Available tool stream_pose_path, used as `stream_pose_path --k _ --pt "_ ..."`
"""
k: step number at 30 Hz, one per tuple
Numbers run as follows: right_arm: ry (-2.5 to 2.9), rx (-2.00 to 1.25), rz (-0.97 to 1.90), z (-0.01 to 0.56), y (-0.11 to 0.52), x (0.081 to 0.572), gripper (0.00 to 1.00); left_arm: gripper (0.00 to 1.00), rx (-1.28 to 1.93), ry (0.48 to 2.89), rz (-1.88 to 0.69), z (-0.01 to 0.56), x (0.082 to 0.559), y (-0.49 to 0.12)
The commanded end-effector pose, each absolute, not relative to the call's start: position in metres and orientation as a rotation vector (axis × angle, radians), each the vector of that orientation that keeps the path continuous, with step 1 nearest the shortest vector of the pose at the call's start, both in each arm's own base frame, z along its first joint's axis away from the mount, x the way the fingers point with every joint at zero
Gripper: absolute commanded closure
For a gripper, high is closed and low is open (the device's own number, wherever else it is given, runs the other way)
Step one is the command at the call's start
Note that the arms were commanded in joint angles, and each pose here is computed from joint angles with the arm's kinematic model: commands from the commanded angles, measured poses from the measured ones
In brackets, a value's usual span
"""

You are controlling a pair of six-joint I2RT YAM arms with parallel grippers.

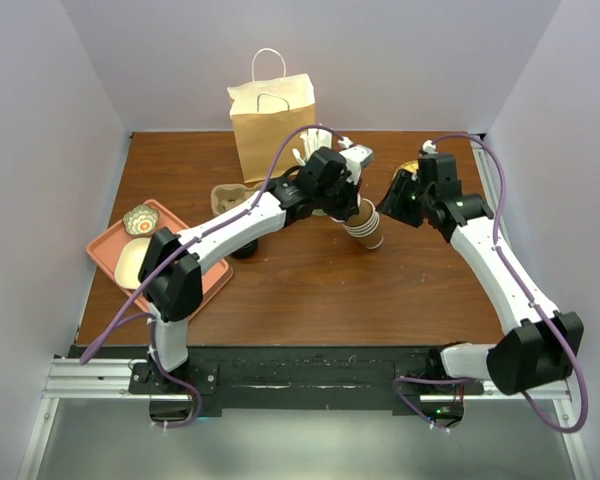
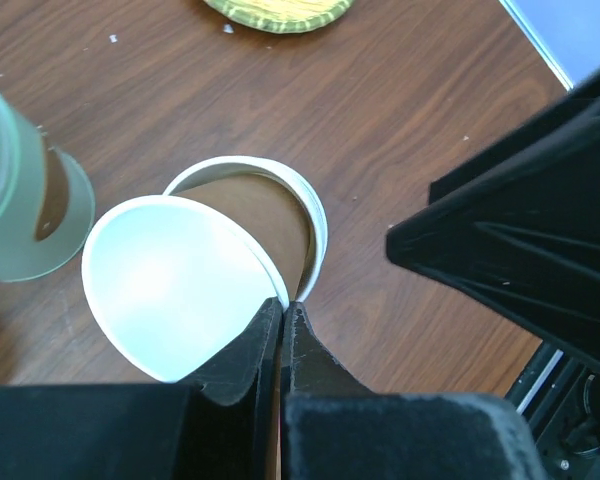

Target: Pack the takeout coffee

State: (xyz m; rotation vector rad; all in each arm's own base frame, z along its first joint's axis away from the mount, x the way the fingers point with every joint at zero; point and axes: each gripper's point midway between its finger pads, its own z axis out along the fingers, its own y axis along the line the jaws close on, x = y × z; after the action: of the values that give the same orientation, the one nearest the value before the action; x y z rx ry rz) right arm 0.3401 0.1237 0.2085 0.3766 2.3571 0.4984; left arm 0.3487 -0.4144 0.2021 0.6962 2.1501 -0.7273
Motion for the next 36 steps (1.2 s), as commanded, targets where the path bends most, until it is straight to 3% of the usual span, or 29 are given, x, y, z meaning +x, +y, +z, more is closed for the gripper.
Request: stream_pose_path --k 1,18,29,36 --pt "2.329 0.431 0.302 0.206 0.091 0.327 0.52 1.0 0.7 2.058 -0.809 0.231 0.348 -0.443" --pt "2.31 0.499 0.226 0.21 0.077 0.324 0.53 1.0 0.668 1.947 -0.772 0.287 0.354 -0.447" --pt "2.335 0.492 0.117 0.199 0.068 0.344 0.52 1.0 0.55 1.952 -0.552 0.317 0.36 -0.394" --pt "2.328 0.463 0.178 0.186 0.082 0.373 0.53 1.0 0.562 1.907 -0.602 0.34 0.342 -0.382"
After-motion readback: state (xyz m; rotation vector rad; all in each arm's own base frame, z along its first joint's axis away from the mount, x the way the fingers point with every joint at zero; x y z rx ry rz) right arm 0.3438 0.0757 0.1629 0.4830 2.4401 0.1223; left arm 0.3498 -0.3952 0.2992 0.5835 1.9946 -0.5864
